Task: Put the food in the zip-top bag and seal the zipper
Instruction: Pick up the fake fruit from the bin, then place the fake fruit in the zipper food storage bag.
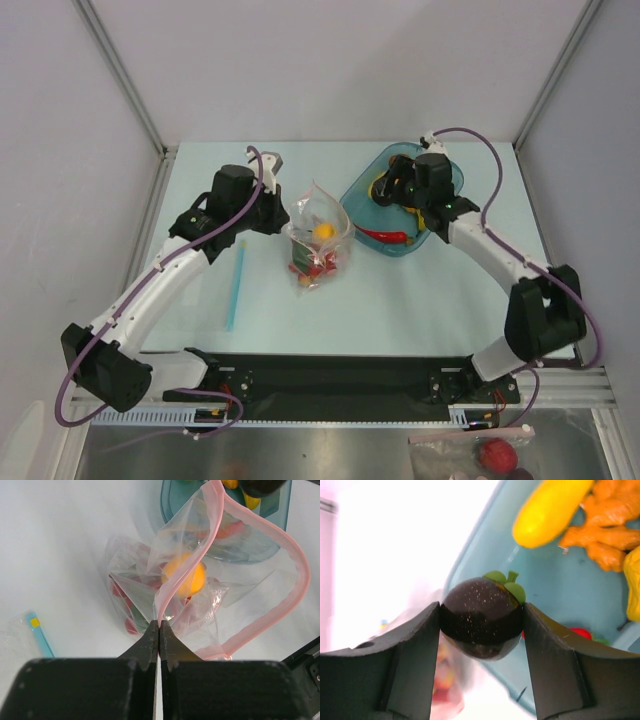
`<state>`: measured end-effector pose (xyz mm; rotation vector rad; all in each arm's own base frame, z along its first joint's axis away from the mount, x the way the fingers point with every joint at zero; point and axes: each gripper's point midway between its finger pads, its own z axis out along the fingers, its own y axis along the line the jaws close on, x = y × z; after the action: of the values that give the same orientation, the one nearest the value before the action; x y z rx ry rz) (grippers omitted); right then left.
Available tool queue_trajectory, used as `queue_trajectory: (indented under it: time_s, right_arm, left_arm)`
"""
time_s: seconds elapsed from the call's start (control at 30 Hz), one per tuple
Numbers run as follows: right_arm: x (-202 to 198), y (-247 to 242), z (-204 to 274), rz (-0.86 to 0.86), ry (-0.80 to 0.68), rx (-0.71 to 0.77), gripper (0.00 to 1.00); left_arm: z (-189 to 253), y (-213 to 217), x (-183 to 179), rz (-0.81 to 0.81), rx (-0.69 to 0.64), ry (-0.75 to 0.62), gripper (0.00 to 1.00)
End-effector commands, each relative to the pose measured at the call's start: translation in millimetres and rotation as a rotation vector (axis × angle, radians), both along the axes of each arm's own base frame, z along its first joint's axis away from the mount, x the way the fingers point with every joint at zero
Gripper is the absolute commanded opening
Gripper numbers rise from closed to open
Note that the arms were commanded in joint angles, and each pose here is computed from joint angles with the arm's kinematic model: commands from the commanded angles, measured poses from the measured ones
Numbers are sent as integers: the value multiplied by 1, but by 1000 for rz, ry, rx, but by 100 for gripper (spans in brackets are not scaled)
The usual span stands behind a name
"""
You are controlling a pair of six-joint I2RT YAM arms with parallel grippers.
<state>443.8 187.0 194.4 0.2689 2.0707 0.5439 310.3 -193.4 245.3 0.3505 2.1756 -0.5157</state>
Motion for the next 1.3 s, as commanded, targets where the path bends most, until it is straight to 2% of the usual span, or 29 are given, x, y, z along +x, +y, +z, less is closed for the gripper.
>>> queue_trajectory:
  time_s: [0.0,0.27,0.43,0.6,0.87,0.93,0.97,1.0,1.1,1.27]
  right_arm:
    - [-29,19,51,98,-120,86,43]
    - [-122,60,143,281,-412,93,40]
    - [-162,91,164,418,-544,51,39]
    - [-159,106,159,449,-546,7,40]
    - [-126,148,120,483,-430,-116,41]
    - [-122,155,120,475,-405,-149,50]
    - [-113,158,104,448,-368,-186,63]
    - [-110,158,101,431,-345,-186,84]
    - [-107,160,98,418,-329,-208,94]
    - [-113,149,114,376,-362,-176,96]
  left_arm:
    - [22,0,2,3,-41,-52,0]
    - [23,-2,1,-8,-46,-51,0]
    - [23,-3,1,-13,-49,-53,0]
    - [27,-5,-1,-32,-64,-60,0]
    - [32,-10,-5,-61,-87,-68,1]
    - [36,-13,-9,-84,-108,-79,0]
    - [39,-14,-11,-95,-118,-88,0]
    - [42,-16,-12,-105,-132,-99,0]
    - [48,-15,-14,-100,-139,-121,0]
    - [44,-11,-10,-76,-122,-111,0]
